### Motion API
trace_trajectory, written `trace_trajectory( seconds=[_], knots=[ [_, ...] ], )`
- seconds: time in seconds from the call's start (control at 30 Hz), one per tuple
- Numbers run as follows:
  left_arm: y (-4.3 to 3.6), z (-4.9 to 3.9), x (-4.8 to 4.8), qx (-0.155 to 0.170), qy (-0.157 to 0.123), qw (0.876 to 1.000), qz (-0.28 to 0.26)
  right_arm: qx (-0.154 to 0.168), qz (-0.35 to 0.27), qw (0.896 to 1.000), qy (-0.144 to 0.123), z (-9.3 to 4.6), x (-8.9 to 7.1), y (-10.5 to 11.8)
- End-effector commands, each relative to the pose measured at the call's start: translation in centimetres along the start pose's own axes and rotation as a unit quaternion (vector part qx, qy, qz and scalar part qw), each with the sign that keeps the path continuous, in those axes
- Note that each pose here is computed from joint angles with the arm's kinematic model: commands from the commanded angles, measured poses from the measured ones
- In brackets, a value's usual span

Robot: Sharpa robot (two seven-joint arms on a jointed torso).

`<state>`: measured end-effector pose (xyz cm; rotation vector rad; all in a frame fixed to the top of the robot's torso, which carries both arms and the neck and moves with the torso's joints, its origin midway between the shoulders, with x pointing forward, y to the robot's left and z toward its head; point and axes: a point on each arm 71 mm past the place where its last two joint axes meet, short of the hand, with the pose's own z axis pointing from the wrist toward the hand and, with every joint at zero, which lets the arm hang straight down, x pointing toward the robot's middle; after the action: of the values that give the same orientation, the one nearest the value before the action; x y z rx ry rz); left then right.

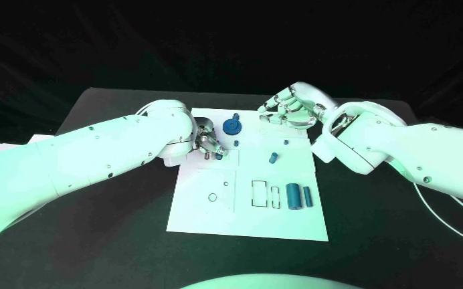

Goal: Assemble the parts on the task board

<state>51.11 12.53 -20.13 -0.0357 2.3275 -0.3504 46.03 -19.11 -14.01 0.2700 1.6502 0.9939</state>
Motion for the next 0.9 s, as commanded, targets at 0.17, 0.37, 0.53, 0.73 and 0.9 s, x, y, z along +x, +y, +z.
trace_trajectory(
  seconds=[0.17,0.37,0.53,0.73,0.9],
  knots=[
    [0.22,0.12,0.48,-0.007,0.011,1.0,0.004,-0.001,-0.002,1.0,0.006,0.0,0.1,0.0],
    [0.5,-0.03,0.23,-0.013,0.001,1.0,-0.003,0.0,-0.002,1.0,0.006,0.0,0.1,0.0],
    [0.78,-0.3,0.0,-0.015,-0.011,1.0,-0.012,0.0,-0.002,1.0,0.003,0.0,0.0,-0.1],
    [0.96,-0.89,-0.84,-0.009,-0.029,0.999,-0.038,0.001,-0.002,1.0,0.001,0.1,0.0,-0.2],
    [0.99,-1.68,-1.89,0.001,-0.022,0.998,-0.058,-0.001,0.0,1.0,-0.005,0.1,-0.1,-0.2]
  ],
)
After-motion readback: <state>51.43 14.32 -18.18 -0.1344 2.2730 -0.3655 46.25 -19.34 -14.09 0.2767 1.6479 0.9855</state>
